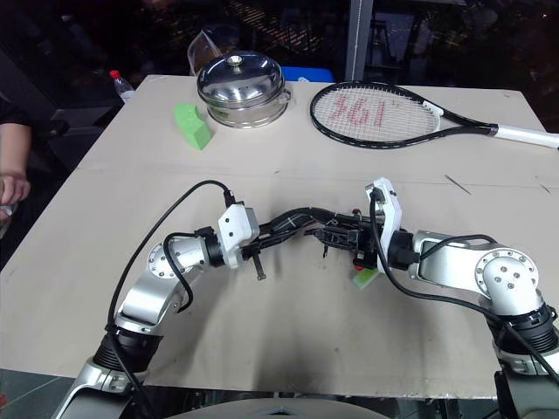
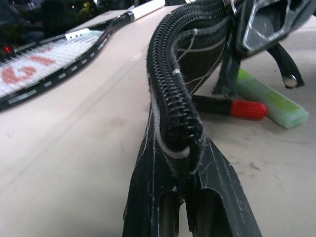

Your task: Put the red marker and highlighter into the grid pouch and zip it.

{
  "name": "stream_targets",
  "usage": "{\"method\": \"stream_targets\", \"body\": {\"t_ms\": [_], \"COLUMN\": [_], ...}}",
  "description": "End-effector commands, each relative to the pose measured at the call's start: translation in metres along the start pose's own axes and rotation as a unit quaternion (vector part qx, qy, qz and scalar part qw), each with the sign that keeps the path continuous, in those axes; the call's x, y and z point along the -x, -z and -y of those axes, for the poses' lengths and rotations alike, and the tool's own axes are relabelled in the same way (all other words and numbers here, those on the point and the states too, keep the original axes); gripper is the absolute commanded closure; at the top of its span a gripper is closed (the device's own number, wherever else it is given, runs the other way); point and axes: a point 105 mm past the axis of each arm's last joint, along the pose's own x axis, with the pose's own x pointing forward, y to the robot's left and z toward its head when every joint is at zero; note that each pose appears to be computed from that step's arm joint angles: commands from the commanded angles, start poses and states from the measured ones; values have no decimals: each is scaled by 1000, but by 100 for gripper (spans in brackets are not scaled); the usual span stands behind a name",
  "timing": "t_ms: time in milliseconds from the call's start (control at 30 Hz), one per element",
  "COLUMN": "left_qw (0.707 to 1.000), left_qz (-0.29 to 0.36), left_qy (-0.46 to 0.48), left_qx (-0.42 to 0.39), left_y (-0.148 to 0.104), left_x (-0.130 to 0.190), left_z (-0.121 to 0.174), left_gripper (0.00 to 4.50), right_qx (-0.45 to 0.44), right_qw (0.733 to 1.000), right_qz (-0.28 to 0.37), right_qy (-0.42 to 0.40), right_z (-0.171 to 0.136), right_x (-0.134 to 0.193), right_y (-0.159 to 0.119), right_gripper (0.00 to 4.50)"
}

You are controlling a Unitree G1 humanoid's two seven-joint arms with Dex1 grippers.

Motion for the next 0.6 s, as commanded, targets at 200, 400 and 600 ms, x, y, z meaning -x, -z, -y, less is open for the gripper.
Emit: {"method": "stream_targets", "body": {"t_ms": [200,400,600], "left_qw": [997,994,994], "left_qz": [23,14,24], "left_qy": [43,68,70], "left_qx": [-60,-79,-85], "left_y": [-4,5,0], "left_x": [5,16,9], "left_z": [5,7,7], "left_gripper": [450,450,450], "right_qx": [9,10,13], "right_qw": [1000,1000,1000], "right_qz": [9,13,1], "right_qy": [-3,4,-13], "right_z": [-3,1,-7], "right_x": [3,6,4], "right_y": [-6,-11,-7], "right_gripper": [436,436,436]}}
